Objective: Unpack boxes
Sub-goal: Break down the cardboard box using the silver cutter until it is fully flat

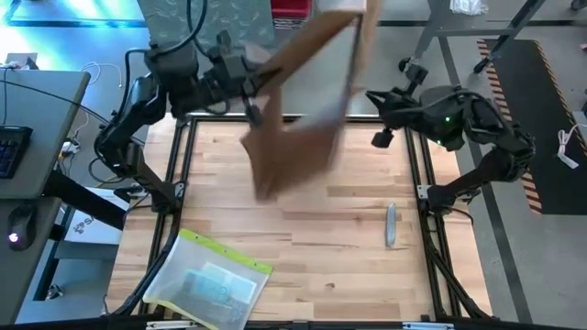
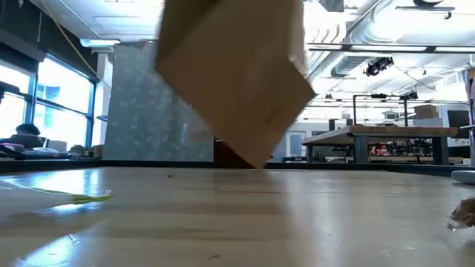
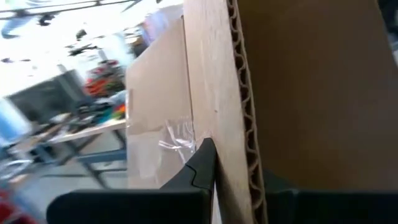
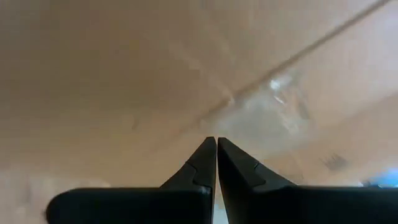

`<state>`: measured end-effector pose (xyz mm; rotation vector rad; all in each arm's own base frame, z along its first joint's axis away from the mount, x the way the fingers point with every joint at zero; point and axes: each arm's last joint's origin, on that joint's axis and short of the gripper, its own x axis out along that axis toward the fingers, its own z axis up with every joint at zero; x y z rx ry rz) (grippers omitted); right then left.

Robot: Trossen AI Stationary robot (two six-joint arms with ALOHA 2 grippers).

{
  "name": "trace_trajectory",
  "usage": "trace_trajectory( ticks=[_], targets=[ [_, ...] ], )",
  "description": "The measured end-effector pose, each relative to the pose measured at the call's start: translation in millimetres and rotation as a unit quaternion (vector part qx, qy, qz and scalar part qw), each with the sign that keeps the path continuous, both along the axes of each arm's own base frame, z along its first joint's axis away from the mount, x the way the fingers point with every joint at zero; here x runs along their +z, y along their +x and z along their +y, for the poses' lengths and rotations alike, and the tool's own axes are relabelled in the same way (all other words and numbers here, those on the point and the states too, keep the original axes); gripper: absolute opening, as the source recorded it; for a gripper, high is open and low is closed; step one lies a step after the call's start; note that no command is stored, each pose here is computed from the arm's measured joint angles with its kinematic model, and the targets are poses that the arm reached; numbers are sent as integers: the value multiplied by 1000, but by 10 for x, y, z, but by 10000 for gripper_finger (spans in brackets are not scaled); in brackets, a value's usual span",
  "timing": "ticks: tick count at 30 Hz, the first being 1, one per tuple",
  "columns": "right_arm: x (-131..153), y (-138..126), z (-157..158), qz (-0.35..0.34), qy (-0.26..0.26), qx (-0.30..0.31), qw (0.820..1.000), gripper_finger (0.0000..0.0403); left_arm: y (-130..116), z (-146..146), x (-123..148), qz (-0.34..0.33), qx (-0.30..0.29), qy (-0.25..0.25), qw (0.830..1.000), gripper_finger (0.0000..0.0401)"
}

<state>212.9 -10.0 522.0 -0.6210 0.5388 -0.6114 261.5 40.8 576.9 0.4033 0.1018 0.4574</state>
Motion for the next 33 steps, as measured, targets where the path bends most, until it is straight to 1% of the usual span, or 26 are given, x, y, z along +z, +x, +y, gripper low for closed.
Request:
trace_trajectory(
  ticks=[4,7,9,10,13,16,19,23,26,29,31,33],
  targets=[
    [6,-42,160,-5,8,35,999,0,3,-295,31,-21,-69,-20,997,0],
    [19,-92,277,-13,19,67,998,0,4,-489,87,-55,-136,-40,988,0],
    [19,-90,345,-16,30,99,995,0,-2,-549,121,-77,-166,-58,981,0],
    [19,-80,368,-18,36,113,993,0,-10,-543,139,-87,-169,-63,980,0],
    [14,-45,410,-21,45,131,990,0,-55,-355,162,-106,-139,-97,980,0],
    [3,-19,430,-24,52,131,990,0,-69,-81,110,-101,-106,-148,978,0],
    [-15,-4,422,-26,64,122,990,0,-54,207,-14,-79,-72,-193,975,0],
    [-71,-30,415,-11,85,108,990,0,-12,529,-234,-69,-19,-222,972,0],
    [-118,-54,406,-1,102,89,991,0,0,804,-526,-59,7,-261,964,0],
    [-166,-80,400,12,121,75,990,0,7,1065,-941,-56,32,-293,954,0],
    [-210,-80,400,17,133,66,989,0,-52,1196,-1242,-52,57,-306,949,0],
    [-255,-75,401,26,142,57,988,0,-163,1314,-1528,-52,83,-312,945,0]
  ],
)
